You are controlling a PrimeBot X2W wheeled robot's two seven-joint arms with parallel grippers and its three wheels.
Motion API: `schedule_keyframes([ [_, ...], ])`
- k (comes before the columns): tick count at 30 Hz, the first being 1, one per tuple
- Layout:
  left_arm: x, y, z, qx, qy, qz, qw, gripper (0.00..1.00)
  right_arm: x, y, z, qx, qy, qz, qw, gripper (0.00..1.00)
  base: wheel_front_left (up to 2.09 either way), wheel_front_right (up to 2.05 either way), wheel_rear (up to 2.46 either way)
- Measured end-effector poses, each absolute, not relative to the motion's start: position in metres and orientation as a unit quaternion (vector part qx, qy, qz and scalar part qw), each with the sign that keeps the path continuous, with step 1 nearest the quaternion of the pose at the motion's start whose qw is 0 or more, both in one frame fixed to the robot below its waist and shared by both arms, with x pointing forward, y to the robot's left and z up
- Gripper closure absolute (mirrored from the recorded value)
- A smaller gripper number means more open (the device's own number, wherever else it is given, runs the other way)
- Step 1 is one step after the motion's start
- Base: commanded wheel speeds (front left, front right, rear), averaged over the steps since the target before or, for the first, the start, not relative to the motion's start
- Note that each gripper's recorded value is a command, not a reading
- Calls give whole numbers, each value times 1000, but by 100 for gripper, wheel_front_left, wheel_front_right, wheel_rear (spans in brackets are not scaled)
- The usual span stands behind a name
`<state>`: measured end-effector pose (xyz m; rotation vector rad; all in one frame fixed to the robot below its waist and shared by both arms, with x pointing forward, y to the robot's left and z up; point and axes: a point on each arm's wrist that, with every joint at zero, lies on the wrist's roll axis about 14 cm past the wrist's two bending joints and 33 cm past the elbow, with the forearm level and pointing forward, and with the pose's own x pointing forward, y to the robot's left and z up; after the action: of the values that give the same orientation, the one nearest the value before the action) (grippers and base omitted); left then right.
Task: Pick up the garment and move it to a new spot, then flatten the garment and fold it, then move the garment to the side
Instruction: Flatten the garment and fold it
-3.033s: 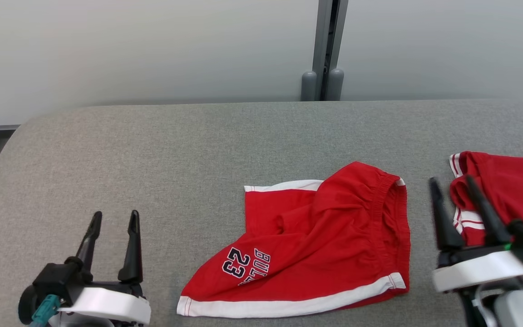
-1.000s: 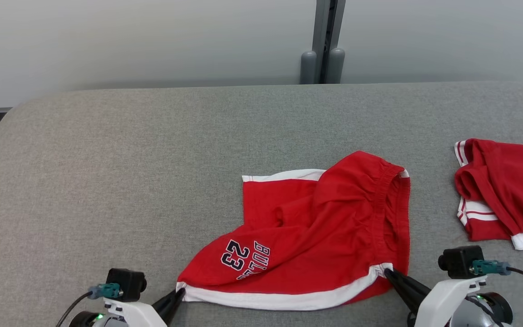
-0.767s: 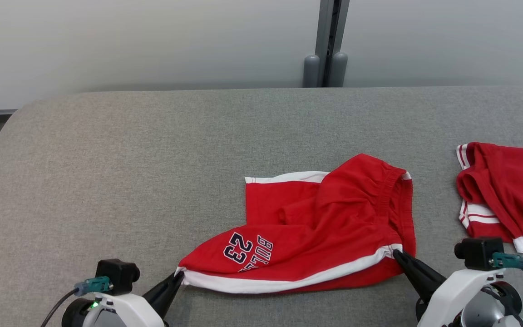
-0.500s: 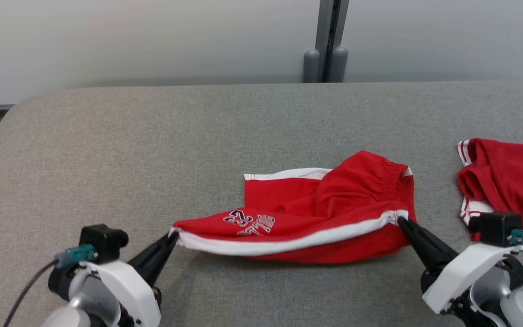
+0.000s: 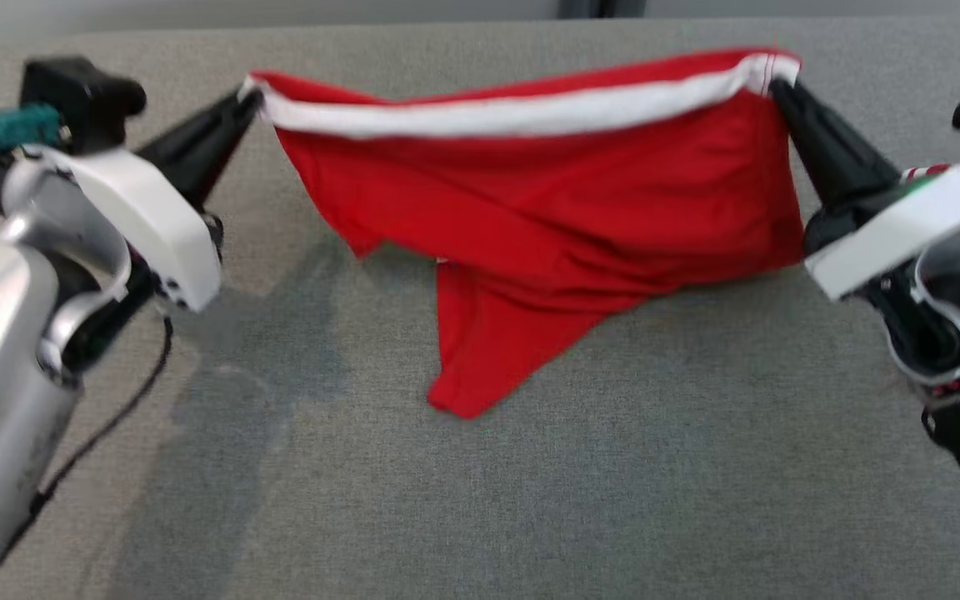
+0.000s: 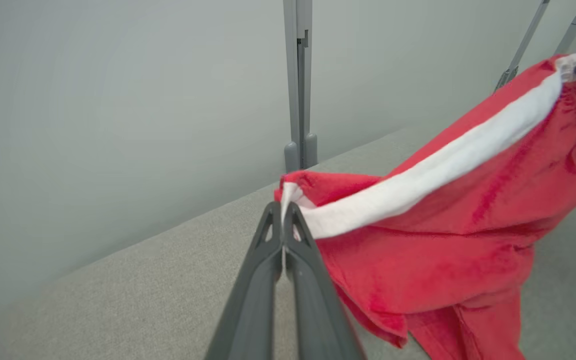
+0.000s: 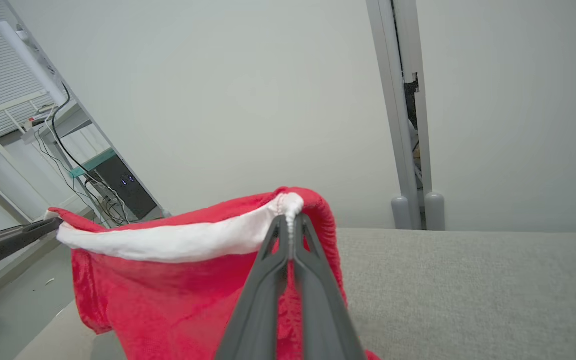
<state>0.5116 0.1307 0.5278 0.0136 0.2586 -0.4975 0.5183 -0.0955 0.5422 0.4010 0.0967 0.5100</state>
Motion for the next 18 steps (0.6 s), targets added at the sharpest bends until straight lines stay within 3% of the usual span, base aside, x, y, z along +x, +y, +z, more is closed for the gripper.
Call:
schedule_keyframes([
  [10,629,136,565,60,60,-237,968,100,617,-79,583,180,-33,267,946,100,0,0,0],
  [18,699,146,605,78,-19,-205,975,100,672,-80,617,187,-116,253,942,100,0,0,0],
])
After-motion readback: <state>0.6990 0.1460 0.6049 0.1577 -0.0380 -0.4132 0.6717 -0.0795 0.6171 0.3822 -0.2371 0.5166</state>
